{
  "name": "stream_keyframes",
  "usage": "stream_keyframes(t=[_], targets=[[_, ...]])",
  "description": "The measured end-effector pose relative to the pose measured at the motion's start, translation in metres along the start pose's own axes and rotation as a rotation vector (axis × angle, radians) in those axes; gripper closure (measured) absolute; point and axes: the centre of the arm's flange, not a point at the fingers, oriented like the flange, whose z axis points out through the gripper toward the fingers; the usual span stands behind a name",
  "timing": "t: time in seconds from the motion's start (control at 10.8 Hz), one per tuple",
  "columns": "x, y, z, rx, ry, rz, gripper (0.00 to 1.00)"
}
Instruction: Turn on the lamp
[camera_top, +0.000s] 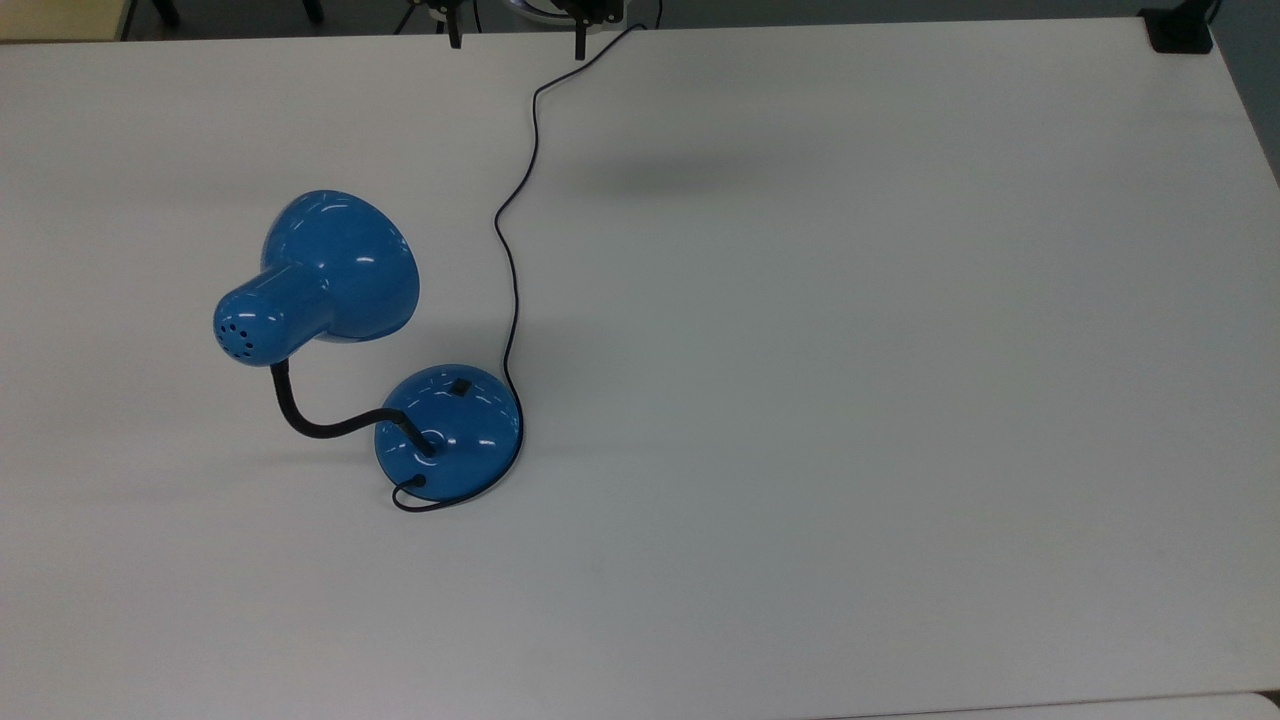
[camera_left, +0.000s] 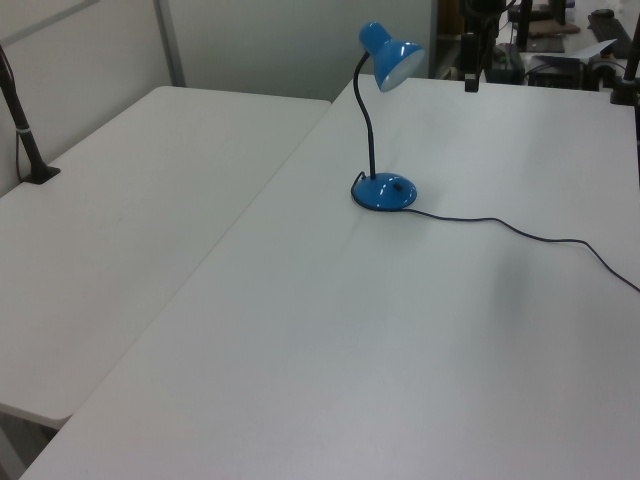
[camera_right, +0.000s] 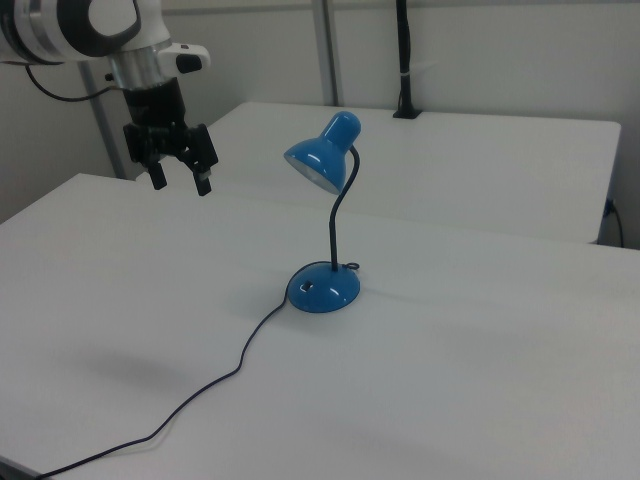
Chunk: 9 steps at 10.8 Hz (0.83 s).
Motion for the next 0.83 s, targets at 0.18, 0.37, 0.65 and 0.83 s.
stream_keyframes(t=[0.18, 0.37, 0.65, 0.83], targets=[[-0.0001, -0.0019, -0.0001, 0.0, 0.0, -0.003, 0.0], [-0.0002, -0.0025, -0.0002, 0.0, 0.0, -0.004, 0.0], [-0.0002, -0.0028, -0.0002, 0.0, 0.0, -0.005, 0.1], [0.0004, -0.003, 0.0009, 0.0, -0.002, -0.006, 0.32]])
